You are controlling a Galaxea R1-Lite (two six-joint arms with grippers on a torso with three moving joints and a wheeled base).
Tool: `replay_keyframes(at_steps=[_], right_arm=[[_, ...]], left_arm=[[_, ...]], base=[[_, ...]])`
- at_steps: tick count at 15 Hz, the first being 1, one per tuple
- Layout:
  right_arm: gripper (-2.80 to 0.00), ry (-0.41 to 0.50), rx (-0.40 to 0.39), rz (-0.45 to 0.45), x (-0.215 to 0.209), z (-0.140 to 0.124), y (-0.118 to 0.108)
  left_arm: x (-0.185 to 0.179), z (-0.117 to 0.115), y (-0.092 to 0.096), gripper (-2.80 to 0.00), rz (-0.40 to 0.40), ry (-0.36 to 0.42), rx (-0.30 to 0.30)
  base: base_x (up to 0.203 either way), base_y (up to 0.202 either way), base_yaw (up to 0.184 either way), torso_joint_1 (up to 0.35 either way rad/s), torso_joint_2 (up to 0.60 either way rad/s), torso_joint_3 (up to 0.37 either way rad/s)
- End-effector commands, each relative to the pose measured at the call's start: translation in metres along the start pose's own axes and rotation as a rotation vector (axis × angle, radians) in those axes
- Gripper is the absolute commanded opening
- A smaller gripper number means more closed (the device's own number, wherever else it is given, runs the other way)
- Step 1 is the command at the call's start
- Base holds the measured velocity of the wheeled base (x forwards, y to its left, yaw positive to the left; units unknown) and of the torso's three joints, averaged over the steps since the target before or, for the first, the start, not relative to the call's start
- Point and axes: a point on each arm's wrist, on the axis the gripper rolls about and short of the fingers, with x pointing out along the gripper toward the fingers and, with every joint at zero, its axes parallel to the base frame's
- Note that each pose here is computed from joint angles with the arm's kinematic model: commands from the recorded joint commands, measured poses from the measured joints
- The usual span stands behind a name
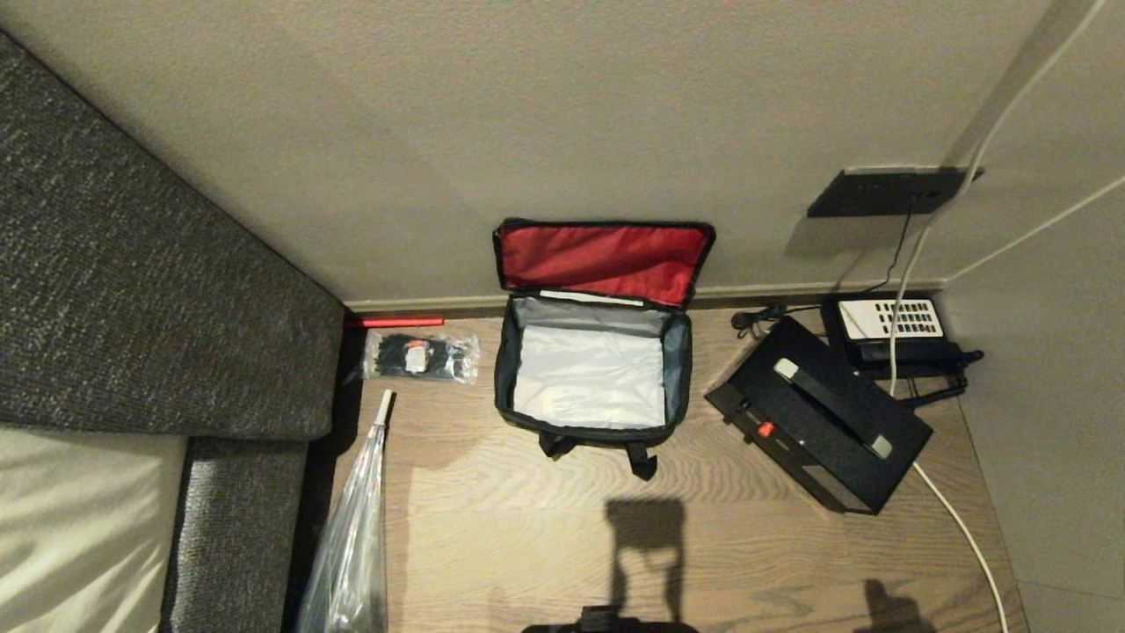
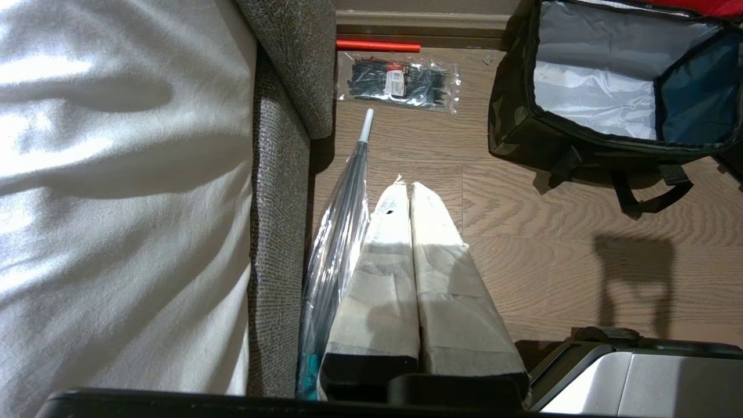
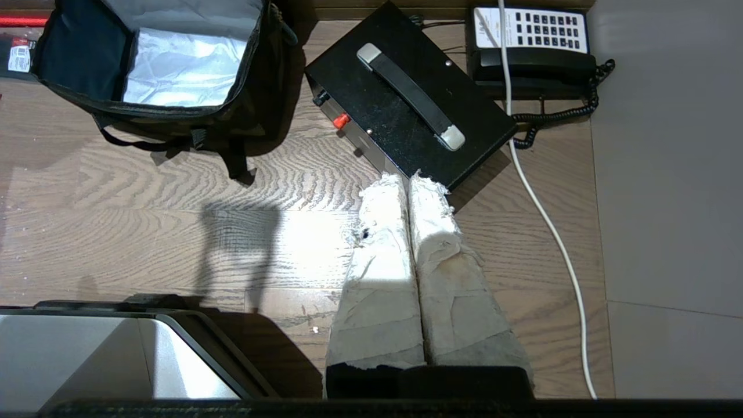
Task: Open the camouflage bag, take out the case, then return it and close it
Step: Grip the handle again
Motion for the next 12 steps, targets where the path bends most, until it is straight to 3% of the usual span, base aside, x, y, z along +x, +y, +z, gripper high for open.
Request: replay_keyframes(at_steps=[1, 12], right_arm=[[-2.80, -0.004, -0.001, 0.001, -0.0003, -0.0001, 0.0000], [-2.80, -0.005, -0.001, 0.000, -0.0003, -0.0001, 0.0000]], left_arm=[[0.0001, -0.0009, 0.0000, -2.80, 0.001, 0.001, 0.001], [0.0001, -0.0008, 0.0000, -2.80, 0.001, 0.000, 0.000]], base=[[0.000, 0.000, 0.000, 0.000, 0.00, 0.000], [0.000, 0.000, 0.000, 0.000, 0.00, 0.000]])
